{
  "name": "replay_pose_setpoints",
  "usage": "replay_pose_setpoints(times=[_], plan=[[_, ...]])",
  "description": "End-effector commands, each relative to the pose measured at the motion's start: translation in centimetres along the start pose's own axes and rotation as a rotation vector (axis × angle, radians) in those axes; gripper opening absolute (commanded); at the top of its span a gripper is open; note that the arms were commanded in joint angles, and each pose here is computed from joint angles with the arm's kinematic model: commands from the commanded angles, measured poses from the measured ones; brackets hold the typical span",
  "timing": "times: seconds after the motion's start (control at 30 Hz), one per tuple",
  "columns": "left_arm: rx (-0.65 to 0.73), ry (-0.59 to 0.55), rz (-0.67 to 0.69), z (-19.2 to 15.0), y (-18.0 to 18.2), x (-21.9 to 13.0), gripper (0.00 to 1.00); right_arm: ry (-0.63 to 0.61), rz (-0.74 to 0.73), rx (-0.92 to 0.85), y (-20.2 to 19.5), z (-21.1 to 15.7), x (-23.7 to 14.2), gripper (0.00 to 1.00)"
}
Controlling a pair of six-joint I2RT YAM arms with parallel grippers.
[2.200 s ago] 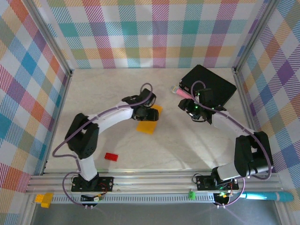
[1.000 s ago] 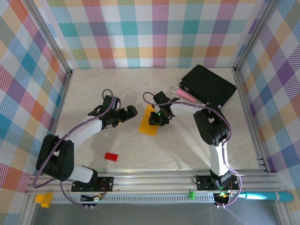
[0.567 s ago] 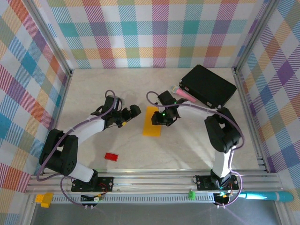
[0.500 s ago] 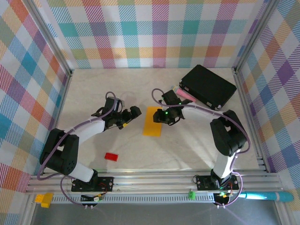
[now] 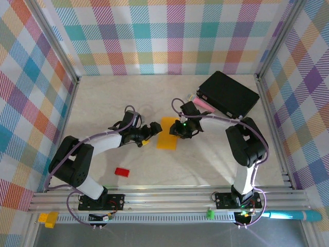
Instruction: Fold a paper plane with a square sheet of paper (pick it up from the middle)
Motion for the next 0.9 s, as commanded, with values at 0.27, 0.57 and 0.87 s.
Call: replay_pose_setpoints(times=[0.27,0.57,0.87], plan=[[-0.014,0.105,-0.002,-1.7,0.5,2.0,0.81,0.099,-0.065,0.021,-2.7,-0.7,1.7,0.24],[-0.019,0.159,0.011,-2.7,1.3,3.0,0.59,0.141,-0.154,0.034,-5.1,-2.1,2.4,0.22],[-0.012,0.158,-0.045,-2.4,-0.1,3.0,0.44,0.136,-0.159,0.025,-5.0,-1.9,2.4,0.22]])
Point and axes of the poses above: each hand's point on the last joint's axis, 136 mm out from that joint toward the fingers, its own x axis out along the fingers, its own y axis along the line the jaws close on, z = x × y, the point moved 4 cm from there along -x, back along the fingers, and after that the axes turned 3 degrees about -x, right-handed, at the moved point
